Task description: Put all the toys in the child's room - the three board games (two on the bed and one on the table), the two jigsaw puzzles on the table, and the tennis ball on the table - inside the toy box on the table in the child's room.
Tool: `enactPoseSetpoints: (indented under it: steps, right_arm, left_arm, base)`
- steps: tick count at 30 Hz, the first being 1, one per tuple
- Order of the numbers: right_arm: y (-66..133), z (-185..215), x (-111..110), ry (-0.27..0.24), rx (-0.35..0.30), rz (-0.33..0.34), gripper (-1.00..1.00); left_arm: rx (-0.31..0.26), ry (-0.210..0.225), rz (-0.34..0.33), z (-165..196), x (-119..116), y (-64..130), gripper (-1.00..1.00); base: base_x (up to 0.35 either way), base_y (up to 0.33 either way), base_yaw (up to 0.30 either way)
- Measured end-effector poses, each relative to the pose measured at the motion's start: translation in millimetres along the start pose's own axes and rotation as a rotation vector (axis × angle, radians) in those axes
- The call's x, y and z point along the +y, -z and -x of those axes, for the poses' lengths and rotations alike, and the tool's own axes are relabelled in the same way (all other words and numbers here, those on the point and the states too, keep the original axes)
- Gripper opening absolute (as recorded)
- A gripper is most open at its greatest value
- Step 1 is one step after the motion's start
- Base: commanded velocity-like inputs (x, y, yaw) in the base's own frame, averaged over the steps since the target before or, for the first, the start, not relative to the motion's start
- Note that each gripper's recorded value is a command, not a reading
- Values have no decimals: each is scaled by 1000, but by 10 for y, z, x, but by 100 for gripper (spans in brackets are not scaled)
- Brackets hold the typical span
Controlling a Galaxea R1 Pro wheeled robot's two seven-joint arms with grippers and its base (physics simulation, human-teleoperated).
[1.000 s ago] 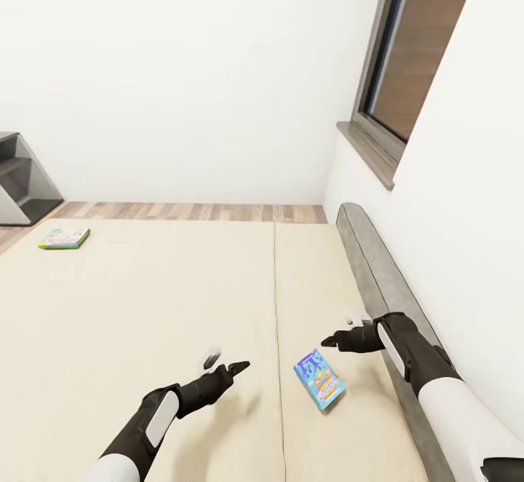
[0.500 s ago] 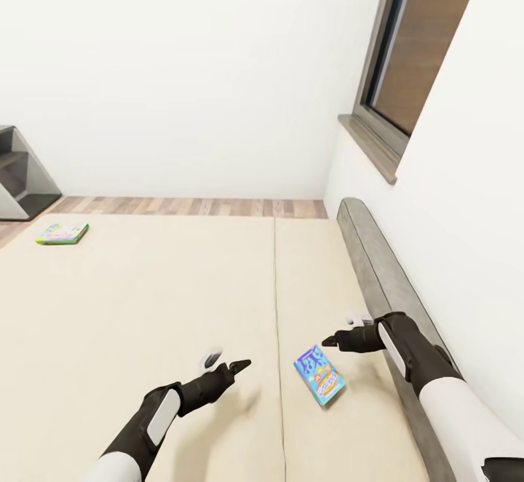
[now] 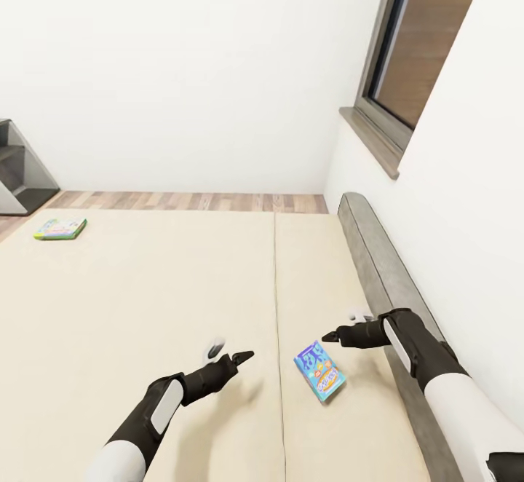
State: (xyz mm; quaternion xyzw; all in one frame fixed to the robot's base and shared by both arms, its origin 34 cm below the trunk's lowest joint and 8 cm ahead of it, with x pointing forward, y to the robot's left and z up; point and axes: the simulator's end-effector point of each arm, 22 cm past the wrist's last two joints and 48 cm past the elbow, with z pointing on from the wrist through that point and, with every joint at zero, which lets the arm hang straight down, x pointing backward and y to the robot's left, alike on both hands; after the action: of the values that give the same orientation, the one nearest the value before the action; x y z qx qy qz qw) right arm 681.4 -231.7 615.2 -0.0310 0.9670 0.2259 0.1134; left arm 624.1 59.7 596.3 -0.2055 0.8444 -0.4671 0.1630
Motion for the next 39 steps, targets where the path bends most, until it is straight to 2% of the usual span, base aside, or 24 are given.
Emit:
enactPoseSetpoints:
  steps: [16,39]
  right_arm:
    - [-64,-42,-13,-10,18,38,100]
    - [-227,-168,-73,-26,50,43,100]
  left_arm:
    - [11,13,-35,-24,-7,-48,100]
    - [23,25,-8,-104,179,-104,100]
  base:
    - [0,0,0]
    - [0,0,0]
